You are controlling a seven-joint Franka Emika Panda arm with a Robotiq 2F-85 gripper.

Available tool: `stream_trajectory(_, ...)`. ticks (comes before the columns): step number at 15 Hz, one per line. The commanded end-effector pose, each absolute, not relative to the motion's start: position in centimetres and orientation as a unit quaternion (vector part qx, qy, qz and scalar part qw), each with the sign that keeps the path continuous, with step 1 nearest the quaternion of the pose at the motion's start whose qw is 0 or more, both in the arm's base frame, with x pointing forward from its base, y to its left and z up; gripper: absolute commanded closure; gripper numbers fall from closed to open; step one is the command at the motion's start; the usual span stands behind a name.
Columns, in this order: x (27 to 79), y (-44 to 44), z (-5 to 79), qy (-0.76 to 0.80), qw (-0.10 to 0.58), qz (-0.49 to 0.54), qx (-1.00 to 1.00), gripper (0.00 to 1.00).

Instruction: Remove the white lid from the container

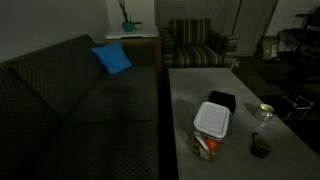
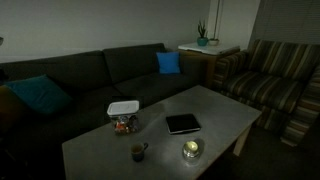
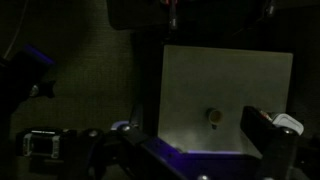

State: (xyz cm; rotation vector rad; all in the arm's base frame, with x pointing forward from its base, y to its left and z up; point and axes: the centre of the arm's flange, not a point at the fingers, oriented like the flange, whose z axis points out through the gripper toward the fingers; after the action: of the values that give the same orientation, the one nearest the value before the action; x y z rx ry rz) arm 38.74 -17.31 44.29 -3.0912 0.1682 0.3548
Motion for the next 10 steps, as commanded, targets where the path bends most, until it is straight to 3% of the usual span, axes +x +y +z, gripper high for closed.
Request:
stream_trajectory(1, 39.8, -12.7, 40.8, -0.038, 0.025, 0.132, -0.99, 0.0)
stream_trajectory(6, 38.3, -4.5, 36.4, -0.173, 0.049, 0.17, -0.969, 0.0)
stream_trajectory(10, 39.0, -5.4, 37.8, -0.135, 0.032, 0.168, -0.976, 0.0)
